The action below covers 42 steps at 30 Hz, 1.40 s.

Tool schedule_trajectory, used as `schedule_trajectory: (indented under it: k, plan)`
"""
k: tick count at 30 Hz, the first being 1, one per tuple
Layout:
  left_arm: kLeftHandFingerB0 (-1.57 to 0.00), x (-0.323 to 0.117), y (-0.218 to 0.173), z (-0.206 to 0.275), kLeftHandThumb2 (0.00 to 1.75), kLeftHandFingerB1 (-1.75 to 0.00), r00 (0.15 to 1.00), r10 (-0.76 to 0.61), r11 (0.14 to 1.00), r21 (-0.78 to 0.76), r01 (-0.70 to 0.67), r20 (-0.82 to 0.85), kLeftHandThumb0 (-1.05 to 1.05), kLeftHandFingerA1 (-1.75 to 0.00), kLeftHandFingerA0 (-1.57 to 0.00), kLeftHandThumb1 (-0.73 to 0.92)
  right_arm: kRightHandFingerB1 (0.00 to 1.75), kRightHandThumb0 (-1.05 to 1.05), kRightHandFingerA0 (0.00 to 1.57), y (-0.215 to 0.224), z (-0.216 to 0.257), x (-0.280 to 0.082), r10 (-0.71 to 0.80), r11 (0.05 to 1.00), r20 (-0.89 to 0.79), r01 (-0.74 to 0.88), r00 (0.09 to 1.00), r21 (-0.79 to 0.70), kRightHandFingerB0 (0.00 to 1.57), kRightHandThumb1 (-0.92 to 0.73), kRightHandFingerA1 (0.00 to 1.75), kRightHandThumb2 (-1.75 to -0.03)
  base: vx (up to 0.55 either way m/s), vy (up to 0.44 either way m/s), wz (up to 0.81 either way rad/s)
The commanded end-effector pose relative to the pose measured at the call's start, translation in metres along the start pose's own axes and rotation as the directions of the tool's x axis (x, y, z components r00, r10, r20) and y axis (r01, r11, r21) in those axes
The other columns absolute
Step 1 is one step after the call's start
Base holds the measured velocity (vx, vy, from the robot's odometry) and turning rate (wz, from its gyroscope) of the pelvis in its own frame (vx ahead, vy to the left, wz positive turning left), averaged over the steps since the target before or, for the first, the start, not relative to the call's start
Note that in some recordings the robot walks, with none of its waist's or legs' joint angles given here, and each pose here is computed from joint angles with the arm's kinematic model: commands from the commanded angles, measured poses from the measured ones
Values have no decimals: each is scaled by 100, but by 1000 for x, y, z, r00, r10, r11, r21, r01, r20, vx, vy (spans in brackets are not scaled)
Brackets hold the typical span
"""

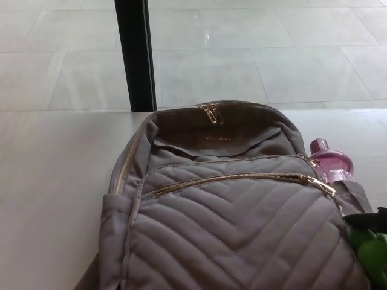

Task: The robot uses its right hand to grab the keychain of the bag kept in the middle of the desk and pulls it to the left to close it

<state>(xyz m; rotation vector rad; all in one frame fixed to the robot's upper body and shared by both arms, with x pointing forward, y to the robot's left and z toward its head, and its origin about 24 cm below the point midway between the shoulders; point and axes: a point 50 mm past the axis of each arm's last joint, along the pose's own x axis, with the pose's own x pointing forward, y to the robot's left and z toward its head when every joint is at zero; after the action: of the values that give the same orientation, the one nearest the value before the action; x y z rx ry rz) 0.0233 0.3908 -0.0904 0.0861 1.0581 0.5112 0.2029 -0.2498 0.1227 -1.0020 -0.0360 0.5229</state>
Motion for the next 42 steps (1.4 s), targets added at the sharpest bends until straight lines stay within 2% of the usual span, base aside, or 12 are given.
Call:
schedule_trajectory:
  k: [1, 3, 4, 5, 6, 7, 9, 17, 23, 32, 39, 42]
  plan:
    - [-33, -2, 9, 5, 94, -79, 999, 6, 1000, 20, -6, 37, -56, -102, -73, 38, 49, -46, 60, 14, -5, 1, 127, 983, -88, -138, 988, -124, 28, -53, 74, -83, 0, 0, 0]
    - [-32, -3, 9, 3, 94, -78, 1000, 2, 999, 33, -3, 30, -56, -100, -70, 38, 50, -44, 65, 16, -9, -2, 130, 981, -85, -141, 988, -135, 29, -54, 78, -84, 0, 0, 0]
    - [-38, -3, 10, 3, 54, -108, 1000, 2, 999, 33, -3, 30, -68, -126, -59, 58, 40, -36, 67, 16, -10, -2, 131, 981, -88, -142, 987, -132, 36, -71, 78, -60, 0, 0, 0]
    - [-34, -3, 11, 3, 95, -78, 1000, 7, 1000, 10, -7, 28, -53, -101, -72, 39, 41, -33, 70, 16, -11, -2, 130, 981, -92, -142, 987, -134, 37, -72, 84, -62, 0, 0, 0]
    - [-34, -4, 11, 3, 95, -78, 1000, 7, 1000, 9, -7, 27, -53, -101, -72, 39, 41, -33, 70, 16, -10, -1, 131, 980, -90, -142, 987, -136, 37, -72, 84, -62, 0, 0, 0]
    - [-39, -4, 11, 2, 54, -109, 999, -1, 1000, 20, 0, 34, -68, -126, -59, 59, 41, -28, 70, 17, -13, -2, 125, 981, -84, -136, 989, -139, 39, -73, 125, -62, 0, 0, 0]
    - [-42, -5, 11, 2, 55, -112, 999, -10, 999, 31, 8, 38, -69, -128, -62, 60, 42, -22, 69, 19, -14, -3, 120, 978, -80, -132, 989, -162, 45, -76, 153, -63, 0, 0, 0]
    - [-46, -5, 9, -1, 56, -111, 1000, -1, 1000, 26, 1, 25, -67, -127, -62, 64, 46, -18, 68, 25, -17, -3, 102, 973, -72, -114, 992, -200, 55, -80, 162, -60, 0, 0, 0]
    - [-44, -7, 12, -5, 59, -114, 1000, 9, 999, 34, -10, 29, -75, -129, -64, 70, 86, -18, 81, 32, -16, 0, 4, 990, -7, -5, 1000, -142, 76, -77, 175, -78, 0, 0, 0]
    - [-40, -7, 10, -8, 62, -111, 999, 6, 1000, 14, -6, 34, -82, -128, -63, 80, 121, -19, 95, 38, -4, 7, -176, 984, 45, 175, 983, 14, 63, -77, 175, -82, 0, 0, 0]
    - [-35, -8, 12, -7, 64, -118, 999, 16, 1000, -7, -15, 44, -83, -130, -65, 80, 109, -17, 83, 34, -2, 6, -357, 933, 62, 353, 932, 69, 76, -66, 175, -84, 0, 0, 0]
    - [-35, -8, 13, -7, 65, -117, 999, 4, 1000, -2, -4, 51, -82, -129, -62, 81, 139, -18, 84, 29, -2, 8, -450, 893, 57, 446, 891, 63, 63, -66, 175, -93, 0, 0, 0]
